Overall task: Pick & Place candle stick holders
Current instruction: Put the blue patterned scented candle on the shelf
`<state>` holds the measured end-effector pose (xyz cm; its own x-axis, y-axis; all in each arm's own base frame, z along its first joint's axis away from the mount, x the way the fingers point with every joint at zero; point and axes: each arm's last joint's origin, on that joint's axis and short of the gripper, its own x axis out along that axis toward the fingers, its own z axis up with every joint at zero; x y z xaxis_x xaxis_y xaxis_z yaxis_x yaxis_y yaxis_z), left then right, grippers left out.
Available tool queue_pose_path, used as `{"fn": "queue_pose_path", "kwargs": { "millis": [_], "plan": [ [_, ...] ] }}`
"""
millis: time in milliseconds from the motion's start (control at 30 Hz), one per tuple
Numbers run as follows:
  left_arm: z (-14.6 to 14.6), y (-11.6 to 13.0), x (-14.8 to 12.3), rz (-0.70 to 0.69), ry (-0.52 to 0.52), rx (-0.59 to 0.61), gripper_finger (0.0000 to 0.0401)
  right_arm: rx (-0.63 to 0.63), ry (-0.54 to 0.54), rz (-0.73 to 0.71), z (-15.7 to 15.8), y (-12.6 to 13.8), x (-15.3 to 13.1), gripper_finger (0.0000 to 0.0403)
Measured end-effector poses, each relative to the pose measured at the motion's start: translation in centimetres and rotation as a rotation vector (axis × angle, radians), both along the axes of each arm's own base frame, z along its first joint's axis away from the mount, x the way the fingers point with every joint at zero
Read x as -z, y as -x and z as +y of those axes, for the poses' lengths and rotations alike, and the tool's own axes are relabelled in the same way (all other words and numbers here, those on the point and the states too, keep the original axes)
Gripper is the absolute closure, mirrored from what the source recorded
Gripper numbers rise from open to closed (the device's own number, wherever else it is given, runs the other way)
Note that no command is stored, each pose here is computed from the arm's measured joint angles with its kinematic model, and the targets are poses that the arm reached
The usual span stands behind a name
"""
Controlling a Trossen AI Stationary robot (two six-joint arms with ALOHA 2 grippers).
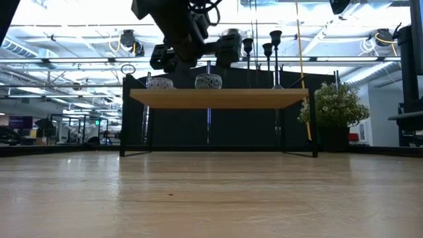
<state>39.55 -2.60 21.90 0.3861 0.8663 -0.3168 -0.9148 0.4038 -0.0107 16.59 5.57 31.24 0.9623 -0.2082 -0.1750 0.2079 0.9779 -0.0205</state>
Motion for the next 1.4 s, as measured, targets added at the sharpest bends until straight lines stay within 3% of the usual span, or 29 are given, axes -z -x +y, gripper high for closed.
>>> {"fn": "queue_pose_path", "kwargs": {
  "millis": [1200,1400],
  "plan": [
    [3.9,-0.6,1.0,0.0,0.062,-0.055,0.0041,0.003,-0.009,0.001,0.0,0.0,0.0,0.0403],
    [3.9,-0.4,1.1,0.007,0.073,-0.063,0.0076,0.005,-0.009,0.001,0.0,0.0,0.0,0.0403]
  ]
}}
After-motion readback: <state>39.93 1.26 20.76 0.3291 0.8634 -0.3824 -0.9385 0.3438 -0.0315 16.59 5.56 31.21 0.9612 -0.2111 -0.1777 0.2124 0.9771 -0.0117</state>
